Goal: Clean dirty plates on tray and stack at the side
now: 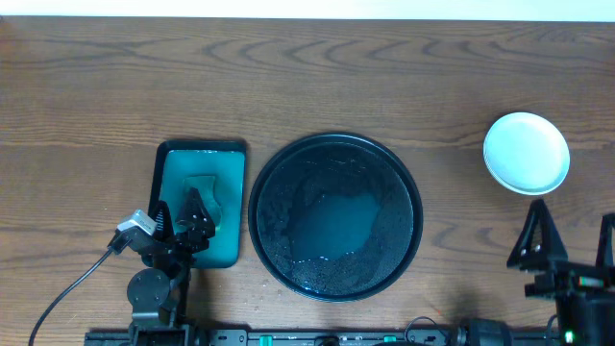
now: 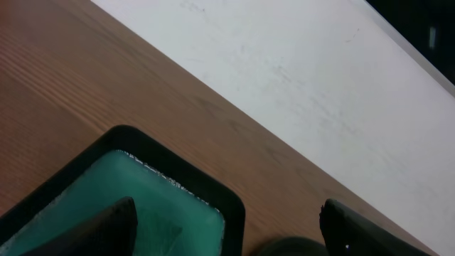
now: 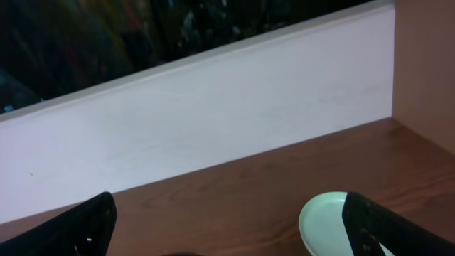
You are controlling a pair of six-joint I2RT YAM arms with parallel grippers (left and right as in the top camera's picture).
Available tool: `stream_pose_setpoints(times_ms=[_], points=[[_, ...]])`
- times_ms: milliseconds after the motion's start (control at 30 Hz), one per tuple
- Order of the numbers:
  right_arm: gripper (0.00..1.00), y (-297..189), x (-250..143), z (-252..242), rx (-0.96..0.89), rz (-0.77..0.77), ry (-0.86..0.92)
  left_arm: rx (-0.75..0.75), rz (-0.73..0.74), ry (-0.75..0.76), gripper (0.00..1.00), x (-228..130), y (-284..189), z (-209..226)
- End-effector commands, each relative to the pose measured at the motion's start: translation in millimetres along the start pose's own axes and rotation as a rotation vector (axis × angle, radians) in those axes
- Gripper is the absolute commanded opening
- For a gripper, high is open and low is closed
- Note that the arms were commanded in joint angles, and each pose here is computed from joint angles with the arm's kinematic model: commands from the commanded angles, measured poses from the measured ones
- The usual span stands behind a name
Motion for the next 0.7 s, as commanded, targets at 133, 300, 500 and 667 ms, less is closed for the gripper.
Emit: stream_pose_setpoints(times_ms=[133,300,500,667], points=[[0.99,8,-28,-12,0.094,-0.070,-0.056,0.033,0.044,0.007,0.82,-10,0,6],[0.99,29,-63,-20,0.305,-0.170,-0.108,0.033,0.044,0.007,0.83,-10,0,6],[0.99,58,-109,-39,0.419,-0.194,-0.128,0.033,0.044,0.007,0.82,-10,0,6],[0.99,74,-135,-54,0.407,-0.161,-0.117,0.033,0.044,0.007,0.82,-10,0,6]])
Point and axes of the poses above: each gripper's point midway between its finger pads, its own y axis out along the fingers, its own z axis along the line the jaws close on, x = y × z, the point moved 8 cm from there along -y, back along the fingers, and after that the axes turned 14 degrees about y, right-handed, at the moved point
